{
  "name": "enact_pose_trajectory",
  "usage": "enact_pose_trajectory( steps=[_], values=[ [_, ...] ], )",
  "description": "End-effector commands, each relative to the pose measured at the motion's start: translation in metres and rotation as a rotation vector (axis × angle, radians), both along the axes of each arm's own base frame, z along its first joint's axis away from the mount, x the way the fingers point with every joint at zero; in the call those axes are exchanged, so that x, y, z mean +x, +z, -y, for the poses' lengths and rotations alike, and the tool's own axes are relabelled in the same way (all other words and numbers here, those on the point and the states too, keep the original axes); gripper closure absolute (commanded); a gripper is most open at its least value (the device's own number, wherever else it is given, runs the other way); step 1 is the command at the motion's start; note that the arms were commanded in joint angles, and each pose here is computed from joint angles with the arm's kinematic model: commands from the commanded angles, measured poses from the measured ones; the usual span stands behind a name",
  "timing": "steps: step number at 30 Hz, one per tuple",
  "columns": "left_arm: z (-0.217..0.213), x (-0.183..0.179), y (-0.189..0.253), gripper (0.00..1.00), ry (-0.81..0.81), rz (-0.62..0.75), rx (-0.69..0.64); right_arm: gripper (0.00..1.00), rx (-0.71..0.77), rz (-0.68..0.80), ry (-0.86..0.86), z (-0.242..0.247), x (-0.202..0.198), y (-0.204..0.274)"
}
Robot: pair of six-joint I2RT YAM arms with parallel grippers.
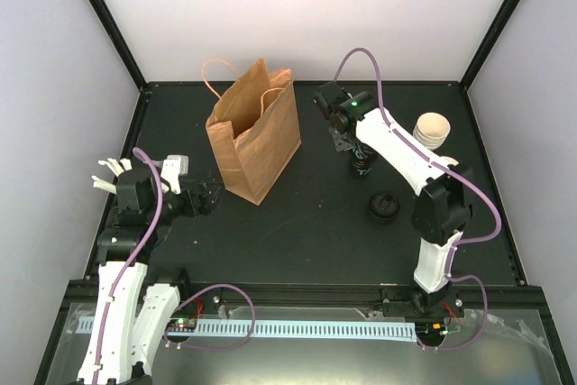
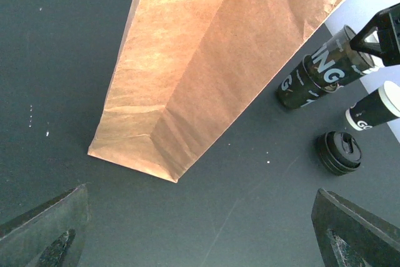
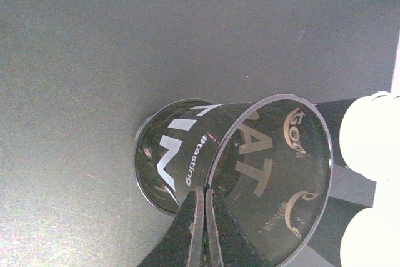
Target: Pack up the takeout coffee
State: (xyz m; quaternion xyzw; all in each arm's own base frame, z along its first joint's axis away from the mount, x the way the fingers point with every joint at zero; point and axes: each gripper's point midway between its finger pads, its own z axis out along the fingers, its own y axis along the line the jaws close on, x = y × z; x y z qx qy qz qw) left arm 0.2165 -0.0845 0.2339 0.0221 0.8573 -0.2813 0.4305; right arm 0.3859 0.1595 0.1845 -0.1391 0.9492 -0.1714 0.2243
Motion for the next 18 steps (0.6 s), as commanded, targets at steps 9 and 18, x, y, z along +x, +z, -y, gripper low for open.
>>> enact_pose_trajectory(
  steps=[9,18],
  values=[
    [0.003,0.0,0.006,0.01,-0.012,0.023,-0.015,0.99,-0.009,0.159,0.037,-0.009,-0.02,0.08],
    [0.002,0.001,0.006,0.01,-0.009,0.022,-0.014,0.99,0.028,0.133,0.214,-0.066,-0.081,0.063]
  ],
)
